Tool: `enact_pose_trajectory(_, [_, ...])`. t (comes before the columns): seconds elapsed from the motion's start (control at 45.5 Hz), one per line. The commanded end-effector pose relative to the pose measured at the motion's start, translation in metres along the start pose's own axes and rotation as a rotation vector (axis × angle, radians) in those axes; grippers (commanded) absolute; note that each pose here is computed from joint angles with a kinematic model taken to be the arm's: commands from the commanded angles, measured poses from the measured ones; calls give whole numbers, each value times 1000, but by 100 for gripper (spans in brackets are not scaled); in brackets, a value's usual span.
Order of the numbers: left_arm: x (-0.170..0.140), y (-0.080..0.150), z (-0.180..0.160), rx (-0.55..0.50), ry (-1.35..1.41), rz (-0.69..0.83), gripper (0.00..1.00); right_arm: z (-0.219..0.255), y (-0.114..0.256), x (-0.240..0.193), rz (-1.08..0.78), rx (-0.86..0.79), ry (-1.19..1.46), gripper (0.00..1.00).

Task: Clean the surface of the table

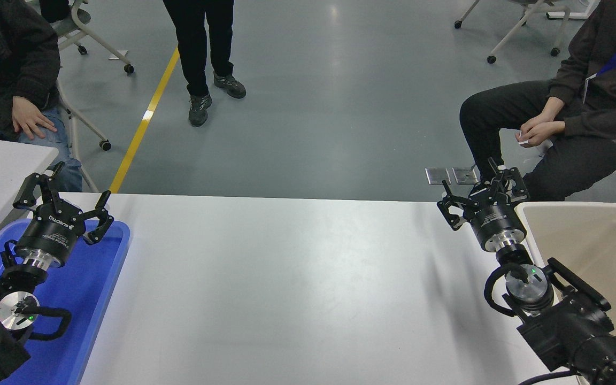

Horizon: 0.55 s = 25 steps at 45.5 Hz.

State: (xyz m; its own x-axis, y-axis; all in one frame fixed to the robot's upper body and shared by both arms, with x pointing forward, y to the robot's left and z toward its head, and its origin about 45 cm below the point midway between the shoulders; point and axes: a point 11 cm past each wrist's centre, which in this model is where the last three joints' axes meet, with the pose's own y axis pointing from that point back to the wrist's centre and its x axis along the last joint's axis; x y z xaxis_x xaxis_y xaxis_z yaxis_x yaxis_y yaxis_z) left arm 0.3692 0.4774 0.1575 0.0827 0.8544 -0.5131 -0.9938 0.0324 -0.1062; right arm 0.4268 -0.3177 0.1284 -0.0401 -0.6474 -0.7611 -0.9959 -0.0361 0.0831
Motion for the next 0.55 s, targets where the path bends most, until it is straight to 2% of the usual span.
enact_pose_trajectory(0.0, [0, 0, 0, 0, 0, 0, 100, -3, 2, 0, -38, -20, 108, 100])
enact_pose_trajectory(0.527, [0, 0, 0, 0, 0, 0, 100, -16, 3, 0, -50, 13, 147, 100])
